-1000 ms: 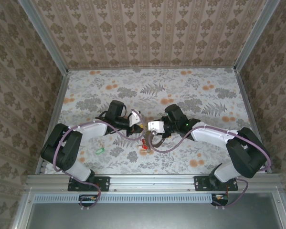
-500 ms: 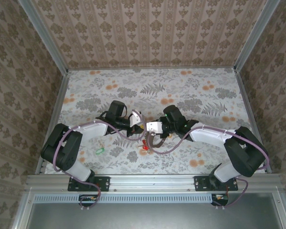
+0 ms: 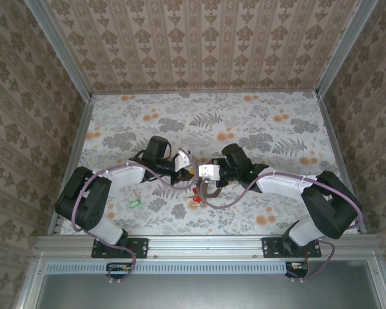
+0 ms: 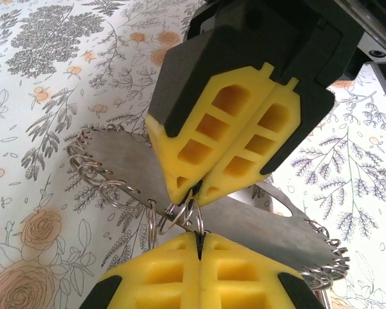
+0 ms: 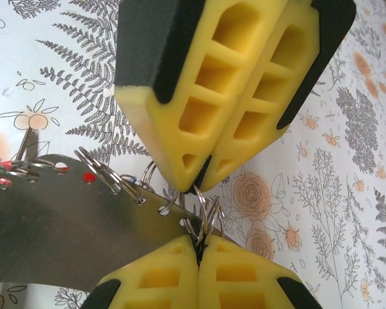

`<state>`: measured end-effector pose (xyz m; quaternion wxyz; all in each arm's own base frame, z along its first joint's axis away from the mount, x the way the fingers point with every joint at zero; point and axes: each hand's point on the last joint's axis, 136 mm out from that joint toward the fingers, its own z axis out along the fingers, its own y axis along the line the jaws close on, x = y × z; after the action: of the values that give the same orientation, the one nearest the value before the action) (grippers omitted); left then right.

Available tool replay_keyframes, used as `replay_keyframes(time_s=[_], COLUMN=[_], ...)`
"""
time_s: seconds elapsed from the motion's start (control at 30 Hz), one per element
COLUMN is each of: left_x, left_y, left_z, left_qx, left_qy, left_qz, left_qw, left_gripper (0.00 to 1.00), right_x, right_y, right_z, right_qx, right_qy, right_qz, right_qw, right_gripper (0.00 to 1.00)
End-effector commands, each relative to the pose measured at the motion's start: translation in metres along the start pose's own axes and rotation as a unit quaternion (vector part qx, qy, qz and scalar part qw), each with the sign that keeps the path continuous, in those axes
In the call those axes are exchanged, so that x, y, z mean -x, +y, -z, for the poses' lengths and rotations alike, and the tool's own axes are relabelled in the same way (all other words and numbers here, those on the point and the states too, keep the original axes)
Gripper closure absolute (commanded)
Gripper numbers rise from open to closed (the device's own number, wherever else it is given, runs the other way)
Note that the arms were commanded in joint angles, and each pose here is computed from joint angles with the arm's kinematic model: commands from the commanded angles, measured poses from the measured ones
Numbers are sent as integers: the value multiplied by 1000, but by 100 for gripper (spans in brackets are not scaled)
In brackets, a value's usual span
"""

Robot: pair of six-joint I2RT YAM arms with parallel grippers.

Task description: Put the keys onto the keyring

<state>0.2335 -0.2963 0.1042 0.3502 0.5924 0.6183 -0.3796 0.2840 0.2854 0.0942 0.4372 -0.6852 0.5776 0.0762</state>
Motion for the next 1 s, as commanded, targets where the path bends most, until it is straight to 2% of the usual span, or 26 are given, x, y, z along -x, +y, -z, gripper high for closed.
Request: replay_keyframes(time_s=[0.0,0.37,0.5,0.7,0.97], left_x=[11,-9,-14,-10,16], left_y=[2,13,12,7,-13], left_z=[9,9,8,7,8], left_qx=[11,52,54,38,-21], left_qy=[-15,19,25,11,-39], left_qz=[-1,24,27,25,-11], left_qw=[1000,998,998,999,999], left_gripper=[100,100,100,100,98], right_x=[6,6,13,28,26], right_y=[4,12,4,-11,-12], right_z=[3,9,15,24,17], right_qx=[2,9,-14,-47,-45], right_qy=[-25,-44,-78,-142,-147], right_qz=[-9,-40,-66,-119,-148], right_qw=[1000,998,995,982,977], right_gripper=[97,100,100,100,100])
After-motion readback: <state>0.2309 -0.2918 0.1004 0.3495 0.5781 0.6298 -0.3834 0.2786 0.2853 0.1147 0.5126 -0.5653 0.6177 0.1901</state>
